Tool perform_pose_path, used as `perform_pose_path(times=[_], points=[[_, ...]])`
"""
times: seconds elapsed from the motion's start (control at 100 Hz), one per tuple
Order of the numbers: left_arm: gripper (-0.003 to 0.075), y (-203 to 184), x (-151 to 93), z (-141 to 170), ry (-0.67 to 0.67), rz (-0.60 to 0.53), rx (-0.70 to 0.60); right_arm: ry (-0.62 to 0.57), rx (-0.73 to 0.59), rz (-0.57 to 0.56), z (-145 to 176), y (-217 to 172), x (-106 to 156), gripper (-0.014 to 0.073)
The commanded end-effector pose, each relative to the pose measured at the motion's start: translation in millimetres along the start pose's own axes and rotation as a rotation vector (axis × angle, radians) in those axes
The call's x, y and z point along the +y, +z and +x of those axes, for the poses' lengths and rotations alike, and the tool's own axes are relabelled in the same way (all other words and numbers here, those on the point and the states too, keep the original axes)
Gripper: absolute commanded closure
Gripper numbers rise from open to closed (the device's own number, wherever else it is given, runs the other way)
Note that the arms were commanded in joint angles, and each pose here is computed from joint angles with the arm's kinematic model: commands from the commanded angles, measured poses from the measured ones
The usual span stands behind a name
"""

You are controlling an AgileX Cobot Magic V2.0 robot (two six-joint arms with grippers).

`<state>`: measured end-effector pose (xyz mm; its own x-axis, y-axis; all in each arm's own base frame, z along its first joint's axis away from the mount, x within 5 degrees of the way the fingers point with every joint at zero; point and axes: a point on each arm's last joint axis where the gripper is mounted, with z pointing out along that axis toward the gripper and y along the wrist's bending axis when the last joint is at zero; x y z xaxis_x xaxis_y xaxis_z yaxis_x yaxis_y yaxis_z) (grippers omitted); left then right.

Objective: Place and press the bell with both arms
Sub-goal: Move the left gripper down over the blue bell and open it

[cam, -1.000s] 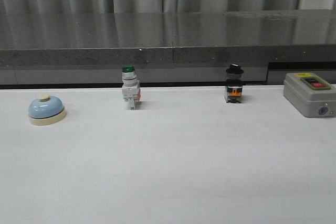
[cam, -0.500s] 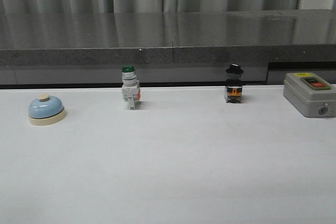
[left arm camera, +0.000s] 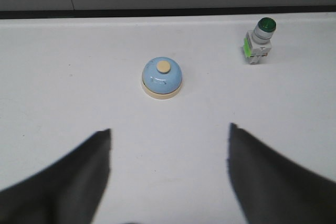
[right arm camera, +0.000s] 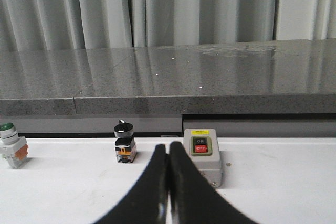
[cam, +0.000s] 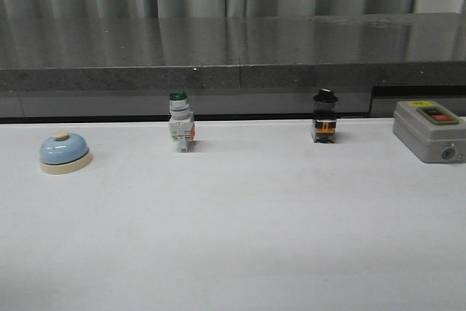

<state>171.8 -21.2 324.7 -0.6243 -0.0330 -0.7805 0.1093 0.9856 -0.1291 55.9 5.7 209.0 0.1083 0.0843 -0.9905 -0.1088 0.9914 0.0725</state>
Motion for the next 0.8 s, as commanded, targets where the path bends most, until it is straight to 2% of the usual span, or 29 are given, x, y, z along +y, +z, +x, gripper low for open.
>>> perform_pose_path(times=[0.0,0.21,0.36,0.49,0.79], points=[[0.0006,-7.5,-1.5,-15.0,0.007,0.003,-0.091,-0.021,-0.103,-0.003,-12.6,-1.9,0.8,0.0655],[0.0104,-7.6,-1.0,-15.8,0.011,-0.003,-0.1,-0.021,-0.103,-0.003,-12.6,-1.9,0.8,0.0655],[0.0104,-3.4,-1.7,-22.3,0.023,0.004,-0.091,-0.021,-0.103,-0.003,-12.6,-1.9,0.8,0.0655],[0.0104,7.6,-3.5,-39.9,-0.002,0.024,-0.062,-0.021,-0.103,-0.003,-12.6,-1.9,0.8,0.0655],[0.0104,62.4,-13.5,-82.5,0.039,0.053,0.017,-0.021,-0.103,-0.003,-12.6,-1.9,0.8,0.0655]])
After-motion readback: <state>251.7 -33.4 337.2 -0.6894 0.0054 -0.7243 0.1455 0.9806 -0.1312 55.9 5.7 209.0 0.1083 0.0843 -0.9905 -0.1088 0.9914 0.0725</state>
